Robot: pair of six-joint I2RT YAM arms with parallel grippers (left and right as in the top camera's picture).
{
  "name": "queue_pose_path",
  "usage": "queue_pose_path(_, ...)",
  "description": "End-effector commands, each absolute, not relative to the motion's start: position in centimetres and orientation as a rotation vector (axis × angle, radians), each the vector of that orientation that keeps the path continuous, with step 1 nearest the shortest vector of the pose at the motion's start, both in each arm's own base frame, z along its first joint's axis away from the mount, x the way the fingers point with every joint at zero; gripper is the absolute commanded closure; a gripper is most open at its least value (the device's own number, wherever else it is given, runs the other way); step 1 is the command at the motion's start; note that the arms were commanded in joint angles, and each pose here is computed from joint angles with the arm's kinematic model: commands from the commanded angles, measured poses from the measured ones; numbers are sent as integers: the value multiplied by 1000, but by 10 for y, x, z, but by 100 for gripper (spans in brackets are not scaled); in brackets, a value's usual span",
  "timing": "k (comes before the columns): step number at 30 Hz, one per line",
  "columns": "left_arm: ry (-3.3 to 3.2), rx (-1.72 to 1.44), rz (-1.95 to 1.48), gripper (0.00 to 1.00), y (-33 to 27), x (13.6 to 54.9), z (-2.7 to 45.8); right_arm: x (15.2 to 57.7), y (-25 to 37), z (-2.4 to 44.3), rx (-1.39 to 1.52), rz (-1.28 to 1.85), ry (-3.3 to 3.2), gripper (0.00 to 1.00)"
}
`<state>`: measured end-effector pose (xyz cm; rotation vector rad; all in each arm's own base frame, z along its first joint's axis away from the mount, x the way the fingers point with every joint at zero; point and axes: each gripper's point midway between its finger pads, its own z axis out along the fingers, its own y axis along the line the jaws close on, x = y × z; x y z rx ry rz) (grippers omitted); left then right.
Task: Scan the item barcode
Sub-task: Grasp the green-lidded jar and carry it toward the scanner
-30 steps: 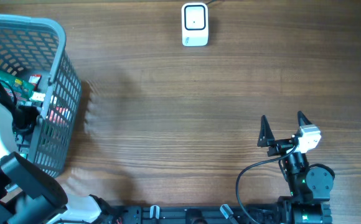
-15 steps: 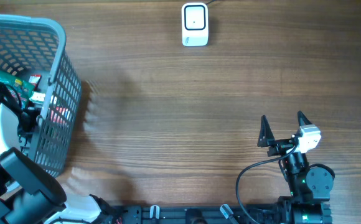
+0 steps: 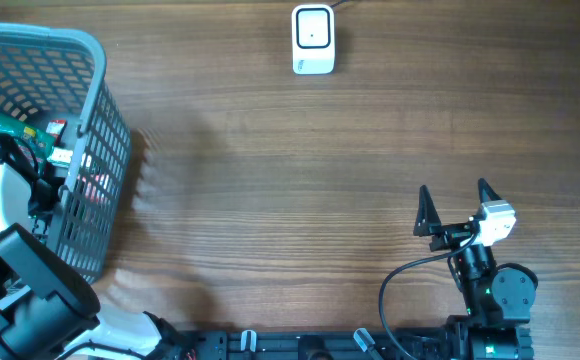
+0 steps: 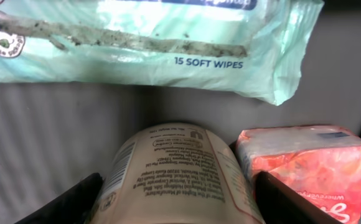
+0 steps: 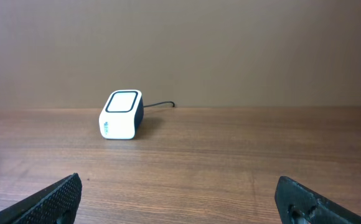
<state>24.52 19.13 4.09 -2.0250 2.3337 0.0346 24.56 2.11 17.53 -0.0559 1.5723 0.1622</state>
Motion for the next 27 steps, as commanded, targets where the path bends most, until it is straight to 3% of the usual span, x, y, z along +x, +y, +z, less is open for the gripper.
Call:
queue_pose_path(1, 2376, -2009, 52, 37, 192, 243, 40, 246, 17, 177, -30, 152, 1564, 0)
queue_pose_path(4, 2335, -1874, 53, 37, 213, 269, 112, 246, 17, 177, -30, 152, 1564, 0)
queue_pose_path(6, 2171, -1749, 38, 36, 232, 295, 218, 246, 17, 177, -30, 152, 1564, 0)
queue_pose_path(8, 2057, -1658, 17, 35, 236, 303, 288, 246, 17, 177, -30, 152, 1564, 0)
queue_pose_path(11, 1886, -1441, -216, 31, 206, 317, 396, 246, 17, 177, -30, 152, 1564, 0)
queue_pose_path(13, 1831, -1341, -394, 31, 169, 325, 437, 246, 17, 177, -30, 152, 1564, 0)
queue_pose_path(16, 1949, -1086, -604, 31, 89, 355, 454, 246, 17, 177, -30, 152, 1564, 0)
queue_pose_path(20, 2185, -809, -703, 31, -25, 389, 431, 246, 17, 177, -30, 152, 1564, 0)
queue_pose_path(23, 2440, -644, -597, 31, -109, 396, 375, 246, 17, 177, -30, 153, 1564, 0)
queue_pose_path(27, 2643, -494, -332, 31, -169, 398, 306, 246, 17, 177, -30, 152, 1564, 0)
